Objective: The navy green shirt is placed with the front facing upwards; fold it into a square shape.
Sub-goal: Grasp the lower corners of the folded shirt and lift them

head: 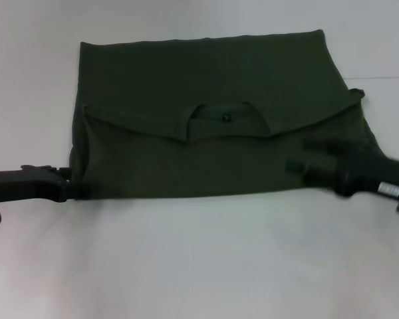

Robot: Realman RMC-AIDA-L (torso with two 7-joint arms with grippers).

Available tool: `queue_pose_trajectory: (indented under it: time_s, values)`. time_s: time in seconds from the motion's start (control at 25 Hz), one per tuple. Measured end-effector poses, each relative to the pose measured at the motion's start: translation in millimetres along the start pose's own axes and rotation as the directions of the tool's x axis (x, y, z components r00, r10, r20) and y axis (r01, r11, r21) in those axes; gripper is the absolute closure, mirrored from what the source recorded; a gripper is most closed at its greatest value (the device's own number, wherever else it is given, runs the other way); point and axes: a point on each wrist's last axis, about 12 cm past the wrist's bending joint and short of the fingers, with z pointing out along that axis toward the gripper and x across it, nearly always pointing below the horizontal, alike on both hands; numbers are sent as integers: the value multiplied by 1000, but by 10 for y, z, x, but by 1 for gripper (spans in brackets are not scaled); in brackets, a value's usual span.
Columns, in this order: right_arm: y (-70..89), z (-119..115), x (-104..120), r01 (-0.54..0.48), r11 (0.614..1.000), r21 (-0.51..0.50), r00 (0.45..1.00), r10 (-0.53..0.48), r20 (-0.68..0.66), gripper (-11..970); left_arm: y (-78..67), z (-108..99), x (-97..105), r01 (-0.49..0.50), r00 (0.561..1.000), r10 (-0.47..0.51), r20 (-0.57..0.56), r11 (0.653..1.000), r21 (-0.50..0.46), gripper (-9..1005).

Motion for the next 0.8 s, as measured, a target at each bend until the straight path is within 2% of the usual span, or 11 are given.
queue_pose_trajectory:
  time_s: [0.16,0.32,0.8]
  values:
    - [147,78,40,84,988,-133,993,-94,-69,202,-18,45,-10,-16,1000,16,-13,1000,-2,204]
    - [239,96,72,120,966,-229,979,-154,-137,202,-32,63,-24,-20,1000,20,-19,1000,1,212]
    - [254,48,106,111,965,-237,975,-152,-162,204,-10,127,-12,21,999,-23,-49,999,-39,233]
